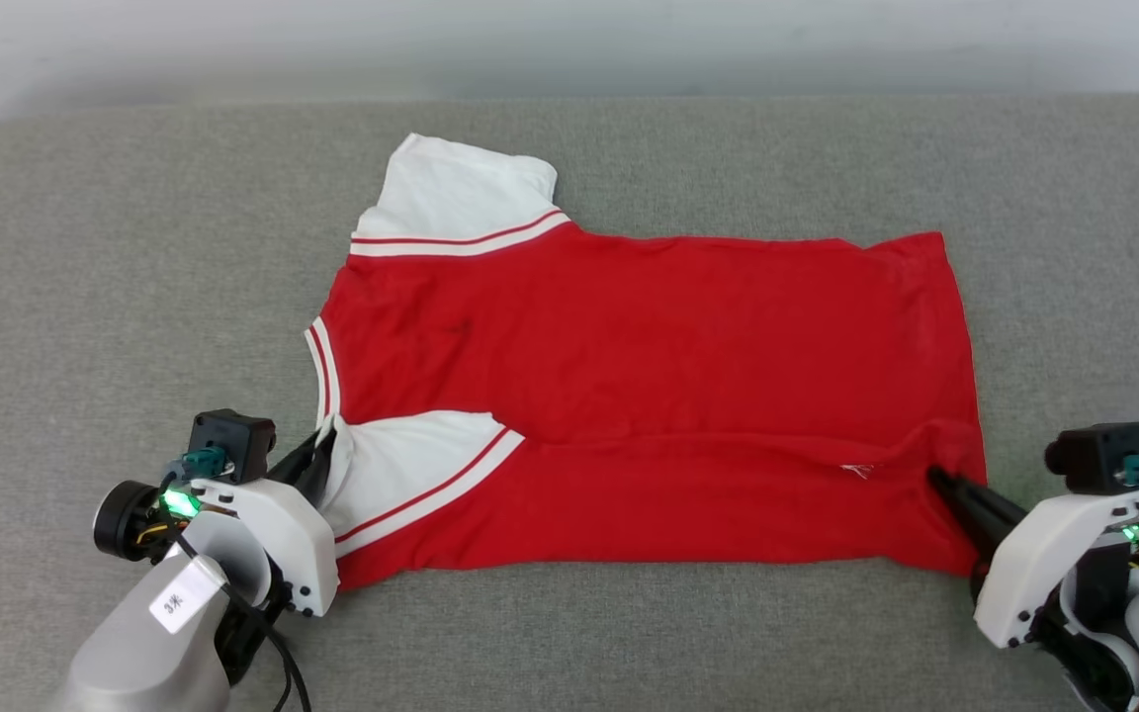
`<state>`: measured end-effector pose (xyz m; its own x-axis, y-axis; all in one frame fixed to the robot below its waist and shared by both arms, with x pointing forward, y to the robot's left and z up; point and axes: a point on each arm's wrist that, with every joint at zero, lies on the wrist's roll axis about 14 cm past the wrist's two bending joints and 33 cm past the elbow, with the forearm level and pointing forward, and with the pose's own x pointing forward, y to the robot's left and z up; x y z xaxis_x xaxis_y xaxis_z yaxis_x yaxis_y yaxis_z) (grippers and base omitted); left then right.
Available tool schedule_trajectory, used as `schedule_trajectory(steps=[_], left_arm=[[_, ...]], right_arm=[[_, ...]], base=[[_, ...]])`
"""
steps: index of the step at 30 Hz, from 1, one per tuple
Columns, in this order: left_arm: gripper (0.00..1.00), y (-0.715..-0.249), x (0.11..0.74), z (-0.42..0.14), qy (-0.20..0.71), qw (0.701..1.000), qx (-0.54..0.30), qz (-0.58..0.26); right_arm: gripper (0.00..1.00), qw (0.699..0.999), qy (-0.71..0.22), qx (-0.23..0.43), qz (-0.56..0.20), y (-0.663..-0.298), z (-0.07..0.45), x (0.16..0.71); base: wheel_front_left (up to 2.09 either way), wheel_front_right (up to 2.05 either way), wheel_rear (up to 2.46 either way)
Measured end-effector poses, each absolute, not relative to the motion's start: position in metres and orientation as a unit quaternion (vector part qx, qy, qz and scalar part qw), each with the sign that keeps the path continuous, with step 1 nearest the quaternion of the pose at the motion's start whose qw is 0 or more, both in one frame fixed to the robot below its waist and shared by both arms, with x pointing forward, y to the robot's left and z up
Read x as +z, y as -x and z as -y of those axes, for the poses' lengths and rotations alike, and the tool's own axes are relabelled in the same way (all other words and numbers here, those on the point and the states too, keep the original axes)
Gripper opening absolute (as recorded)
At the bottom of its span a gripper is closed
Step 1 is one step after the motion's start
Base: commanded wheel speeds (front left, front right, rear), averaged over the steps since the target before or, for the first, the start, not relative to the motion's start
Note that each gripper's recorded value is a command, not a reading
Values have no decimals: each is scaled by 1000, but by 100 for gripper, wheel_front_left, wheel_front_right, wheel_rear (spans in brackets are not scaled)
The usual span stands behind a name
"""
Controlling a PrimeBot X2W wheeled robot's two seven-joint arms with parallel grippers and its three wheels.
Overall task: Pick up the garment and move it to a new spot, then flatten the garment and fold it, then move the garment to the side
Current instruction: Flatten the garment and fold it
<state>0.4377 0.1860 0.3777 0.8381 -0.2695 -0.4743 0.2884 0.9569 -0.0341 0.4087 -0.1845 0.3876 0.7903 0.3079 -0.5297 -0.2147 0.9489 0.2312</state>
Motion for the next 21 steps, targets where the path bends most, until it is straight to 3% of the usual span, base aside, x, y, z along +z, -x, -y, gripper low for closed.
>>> schedule_trajectory(steps=[1,11,17,21], left_arm=[[100,-438,381,-187,-19,960,-145,-239],[100,-450,452,-209,-38,971,-144,-188],[100,-444,478,-211,-32,956,-163,-243],[100,-428,469,-204,-25,926,-183,-330]], right_arm=[[100,946,-82,137,-284,-411,186,392],[100,967,-80,134,-202,-409,194,441],[100,971,-78,136,-181,-408,192,457],[100,972,-75,137,-176,-408,190,463]], base=[[0,0,0],[0,0,0],[0,0,0],[0,0,0]])
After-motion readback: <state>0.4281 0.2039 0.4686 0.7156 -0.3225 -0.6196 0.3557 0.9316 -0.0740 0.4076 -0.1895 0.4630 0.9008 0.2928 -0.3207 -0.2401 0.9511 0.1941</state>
